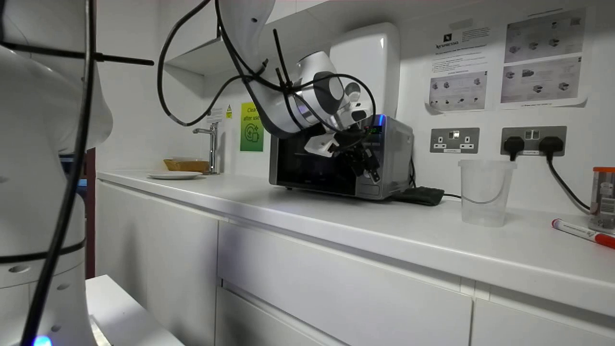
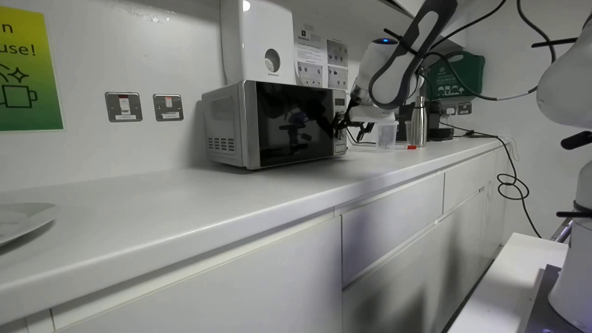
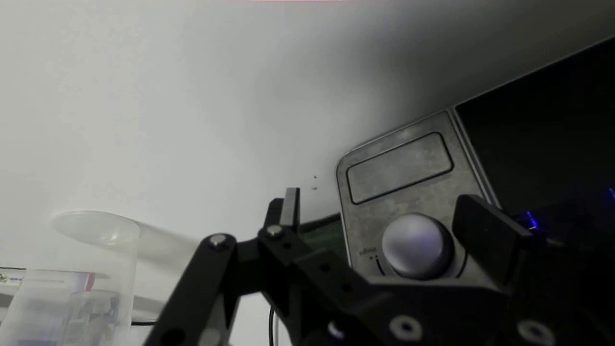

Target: Turn the knob on the microwave to the right

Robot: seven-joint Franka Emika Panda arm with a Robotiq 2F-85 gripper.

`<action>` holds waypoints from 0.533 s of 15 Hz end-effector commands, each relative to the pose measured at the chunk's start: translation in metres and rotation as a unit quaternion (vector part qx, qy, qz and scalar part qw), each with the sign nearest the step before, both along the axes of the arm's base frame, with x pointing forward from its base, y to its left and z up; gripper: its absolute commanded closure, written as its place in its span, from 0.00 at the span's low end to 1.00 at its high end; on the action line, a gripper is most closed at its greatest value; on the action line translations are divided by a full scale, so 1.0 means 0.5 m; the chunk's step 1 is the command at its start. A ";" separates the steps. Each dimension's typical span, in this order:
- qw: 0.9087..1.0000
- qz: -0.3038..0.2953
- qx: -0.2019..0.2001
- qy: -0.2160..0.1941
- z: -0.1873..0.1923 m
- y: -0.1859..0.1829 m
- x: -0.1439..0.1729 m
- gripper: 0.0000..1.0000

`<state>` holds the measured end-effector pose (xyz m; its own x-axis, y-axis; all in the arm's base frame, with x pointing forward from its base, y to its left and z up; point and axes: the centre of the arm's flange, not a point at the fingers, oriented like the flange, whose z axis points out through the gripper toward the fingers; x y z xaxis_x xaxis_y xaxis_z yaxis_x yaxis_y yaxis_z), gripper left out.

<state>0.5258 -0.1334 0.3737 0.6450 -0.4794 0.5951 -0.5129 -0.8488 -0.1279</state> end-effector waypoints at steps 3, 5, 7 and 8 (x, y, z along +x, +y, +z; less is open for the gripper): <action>0.999 -0.011 0.044 -0.023 0.014 -0.017 0.030 0.08; 0.998 -0.014 0.051 -0.022 0.015 -0.023 0.030 0.03; 0.999 -0.012 0.043 -0.021 0.012 -0.027 0.023 0.04; 0.999 -0.001 0.035 -0.016 0.009 -0.029 0.017 0.03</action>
<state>0.5281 -0.1397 0.3680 0.6234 -0.5473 0.5584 -0.5481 -0.8152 -0.1872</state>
